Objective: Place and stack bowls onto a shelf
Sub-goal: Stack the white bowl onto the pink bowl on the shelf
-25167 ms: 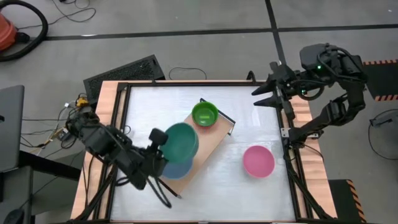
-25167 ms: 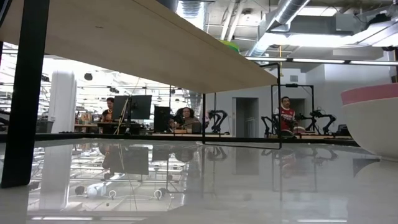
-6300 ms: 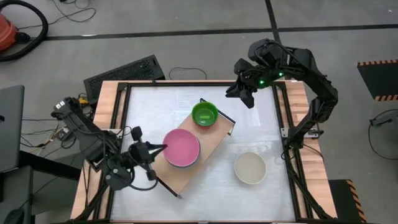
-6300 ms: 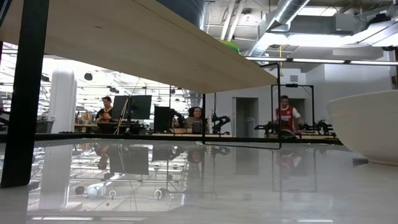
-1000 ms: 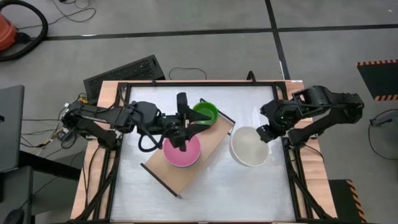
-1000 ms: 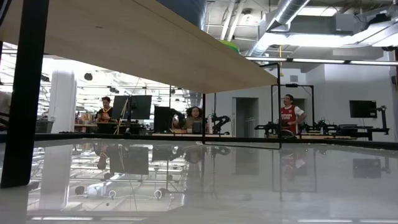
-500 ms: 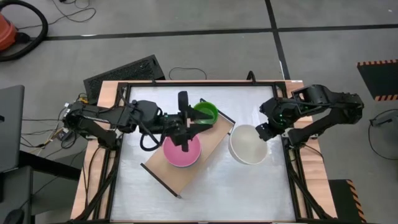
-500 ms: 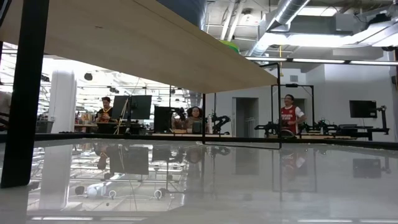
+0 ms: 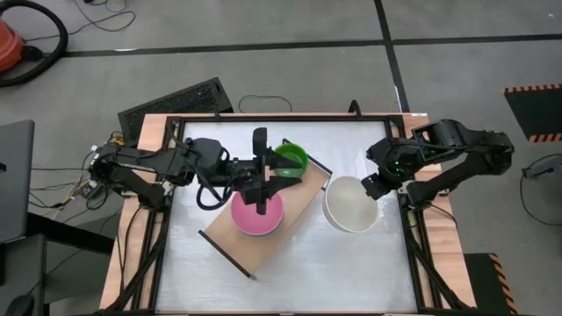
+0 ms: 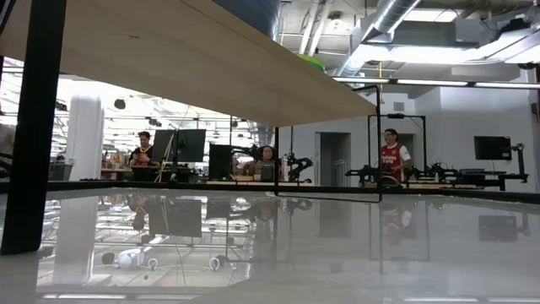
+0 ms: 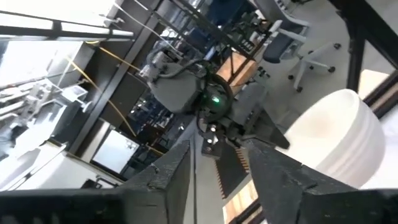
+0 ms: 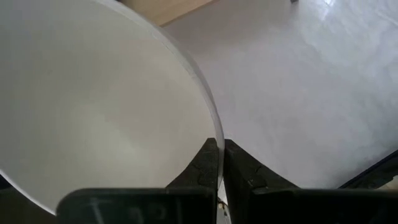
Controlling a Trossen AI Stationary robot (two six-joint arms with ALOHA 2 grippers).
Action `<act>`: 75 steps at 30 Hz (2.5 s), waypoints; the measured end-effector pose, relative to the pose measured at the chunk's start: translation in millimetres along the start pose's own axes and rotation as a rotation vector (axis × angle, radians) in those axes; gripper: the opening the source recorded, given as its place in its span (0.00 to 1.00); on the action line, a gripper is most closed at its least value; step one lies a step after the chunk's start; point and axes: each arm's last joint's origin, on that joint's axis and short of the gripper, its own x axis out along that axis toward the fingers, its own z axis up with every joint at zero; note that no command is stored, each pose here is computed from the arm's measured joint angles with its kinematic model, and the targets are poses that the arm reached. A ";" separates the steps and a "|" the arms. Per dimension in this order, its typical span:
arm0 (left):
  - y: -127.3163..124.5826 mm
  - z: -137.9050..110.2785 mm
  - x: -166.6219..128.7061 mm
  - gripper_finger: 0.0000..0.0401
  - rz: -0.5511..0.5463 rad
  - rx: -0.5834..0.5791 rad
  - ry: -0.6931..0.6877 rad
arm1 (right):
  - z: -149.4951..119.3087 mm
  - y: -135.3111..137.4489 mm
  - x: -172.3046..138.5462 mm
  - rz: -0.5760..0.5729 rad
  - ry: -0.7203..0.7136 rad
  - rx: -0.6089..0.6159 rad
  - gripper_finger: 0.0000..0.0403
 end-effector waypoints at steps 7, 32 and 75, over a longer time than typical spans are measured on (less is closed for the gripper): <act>-12.2 -7.5 14.7 0.60 -0.035 0.020 0.019 | 0.2 0.2 0.2 0.000 0.000 0.003 0.07; -16.6 -28.3 42.8 0.71 0.176 -0.329 0.140 | 48.9 9.7 -6.8 -0.098 -0.090 -0.151 0.07; 31.6 -85.9 35.8 0.69 0.483 -0.955 0.469 | 111.1 37.7 -38.5 -0.468 -0.790 -0.401 0.07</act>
